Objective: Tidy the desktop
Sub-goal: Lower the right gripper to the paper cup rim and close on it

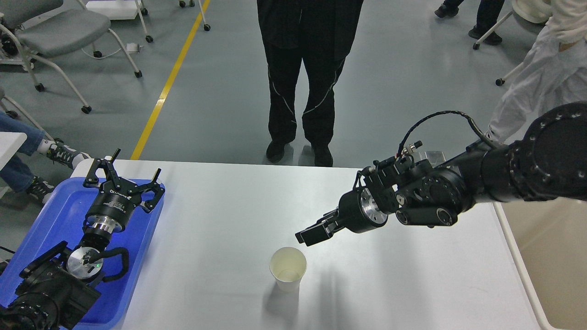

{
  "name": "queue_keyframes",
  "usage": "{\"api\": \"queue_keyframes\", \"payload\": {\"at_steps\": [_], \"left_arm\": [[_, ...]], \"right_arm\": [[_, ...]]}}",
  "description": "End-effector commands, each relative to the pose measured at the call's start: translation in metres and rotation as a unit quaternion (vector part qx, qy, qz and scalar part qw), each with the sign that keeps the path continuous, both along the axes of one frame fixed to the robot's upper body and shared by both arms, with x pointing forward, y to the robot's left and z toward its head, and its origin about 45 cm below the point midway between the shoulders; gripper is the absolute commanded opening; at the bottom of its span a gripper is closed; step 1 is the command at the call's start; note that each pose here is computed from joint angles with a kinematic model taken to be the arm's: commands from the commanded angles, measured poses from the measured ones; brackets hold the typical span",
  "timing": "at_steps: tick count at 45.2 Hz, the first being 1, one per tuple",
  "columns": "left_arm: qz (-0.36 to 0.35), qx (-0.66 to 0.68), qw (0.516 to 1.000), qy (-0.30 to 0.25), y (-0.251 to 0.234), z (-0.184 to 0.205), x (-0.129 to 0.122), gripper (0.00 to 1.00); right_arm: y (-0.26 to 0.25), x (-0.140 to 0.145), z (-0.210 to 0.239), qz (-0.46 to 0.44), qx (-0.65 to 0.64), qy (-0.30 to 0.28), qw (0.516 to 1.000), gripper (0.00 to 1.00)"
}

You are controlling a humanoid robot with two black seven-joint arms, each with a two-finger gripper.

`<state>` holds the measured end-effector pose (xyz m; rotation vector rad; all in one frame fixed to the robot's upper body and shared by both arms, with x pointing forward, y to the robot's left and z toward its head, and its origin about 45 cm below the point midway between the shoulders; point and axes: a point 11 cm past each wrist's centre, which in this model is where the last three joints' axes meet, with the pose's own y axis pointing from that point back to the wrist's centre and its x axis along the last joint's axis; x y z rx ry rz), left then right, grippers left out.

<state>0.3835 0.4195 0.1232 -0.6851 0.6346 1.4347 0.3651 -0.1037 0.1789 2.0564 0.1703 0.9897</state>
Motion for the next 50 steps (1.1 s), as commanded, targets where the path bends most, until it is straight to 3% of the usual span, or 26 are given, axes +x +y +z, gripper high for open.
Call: {"api": "queue_keyframes", "payload": {"at_steps": [1, 26, 50], "left_arm": [[0.0, 0.0, 1.0, 0.0, 0.0, 0.0, 0.0, 1.0], [0.0, 0.0, 1.0, 0.0, 0.0, 0.0, 0.0, 1.0], [0.0, 0.0, 1.0, 0.0, 0.0, 0.0, 0.0, 1.0]], "right_arm": [[-0.006, -0.012, -0.029, -0.015, 0.013, 0.013, 1.0, 1.0], [-0.001, -0.019, -0.043, -0.095, 0.068, 0.049, 0.992, 1.0], [-0.011, -0.025, -0.065, -0.114, 0.068, 0.057, 0.99, 1.0]]}}
